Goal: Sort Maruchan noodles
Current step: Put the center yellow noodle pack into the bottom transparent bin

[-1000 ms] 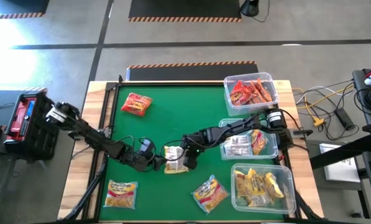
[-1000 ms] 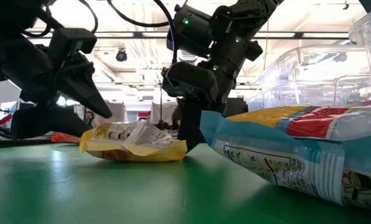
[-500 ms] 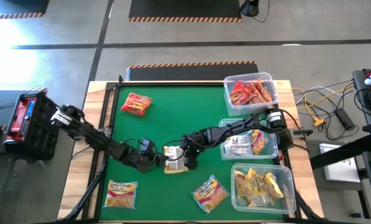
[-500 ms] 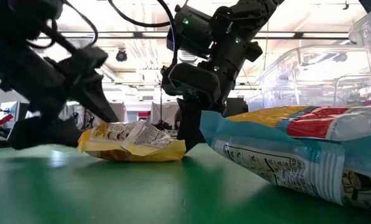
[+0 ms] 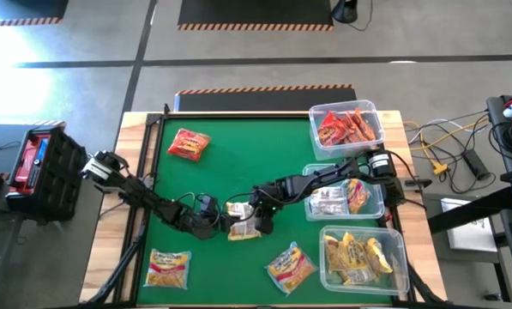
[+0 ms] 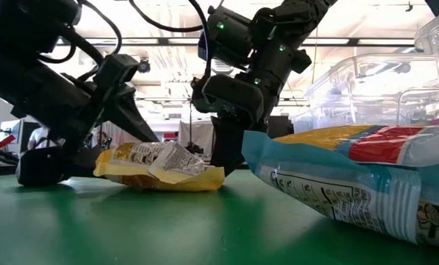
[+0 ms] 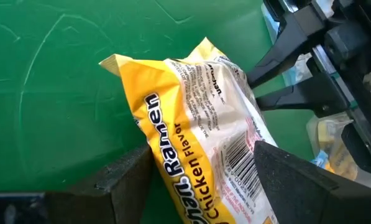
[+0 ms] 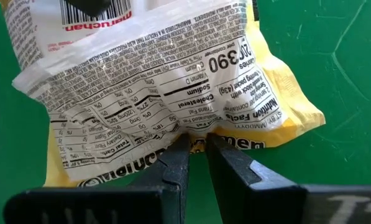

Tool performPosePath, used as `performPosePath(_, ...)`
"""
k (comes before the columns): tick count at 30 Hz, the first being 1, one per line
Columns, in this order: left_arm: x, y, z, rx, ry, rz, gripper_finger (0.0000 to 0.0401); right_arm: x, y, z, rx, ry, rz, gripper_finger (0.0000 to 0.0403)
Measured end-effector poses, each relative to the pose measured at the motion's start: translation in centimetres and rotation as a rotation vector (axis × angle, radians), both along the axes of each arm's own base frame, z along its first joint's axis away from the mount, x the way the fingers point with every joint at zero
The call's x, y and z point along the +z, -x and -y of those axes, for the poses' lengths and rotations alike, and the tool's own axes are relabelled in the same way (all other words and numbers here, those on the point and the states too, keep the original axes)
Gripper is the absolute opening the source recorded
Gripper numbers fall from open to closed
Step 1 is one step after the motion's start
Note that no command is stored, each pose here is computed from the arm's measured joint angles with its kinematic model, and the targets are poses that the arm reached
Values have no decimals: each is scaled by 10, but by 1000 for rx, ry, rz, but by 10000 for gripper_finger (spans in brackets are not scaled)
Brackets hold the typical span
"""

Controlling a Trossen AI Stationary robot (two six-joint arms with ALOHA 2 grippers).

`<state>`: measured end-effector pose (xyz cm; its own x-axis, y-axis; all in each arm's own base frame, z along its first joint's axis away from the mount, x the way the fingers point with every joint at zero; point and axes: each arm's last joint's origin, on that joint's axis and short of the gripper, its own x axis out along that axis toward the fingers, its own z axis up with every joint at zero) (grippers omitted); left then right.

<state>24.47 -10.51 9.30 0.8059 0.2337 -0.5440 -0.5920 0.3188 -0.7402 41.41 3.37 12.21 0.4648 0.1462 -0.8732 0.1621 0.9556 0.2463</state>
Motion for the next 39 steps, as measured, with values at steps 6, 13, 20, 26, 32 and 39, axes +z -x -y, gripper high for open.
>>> performPosePath(6,13,-5,-1,-3,66,102,257,1,-2,0,-1,0,26,52)
performPosePath(13,17,-12,-1,-22,67,149,257,7,-9,-1,-4,-3,73,52)
performPosePath(20,17,-13,-1,2,91,160,232,15,-11,-1,-5,-5,88,52)
performPosePath(26,18,-13,-1,11,112,171,167,29,-5,0,-8,-3,72,52)
performPosePath(32,20,-14,-1,8,121,184,110,49,6,1,-16,-8,39,52)
performPosePath(39,22,-14,0,6,126,201,116,98,30,2,-21,-16,56,52)
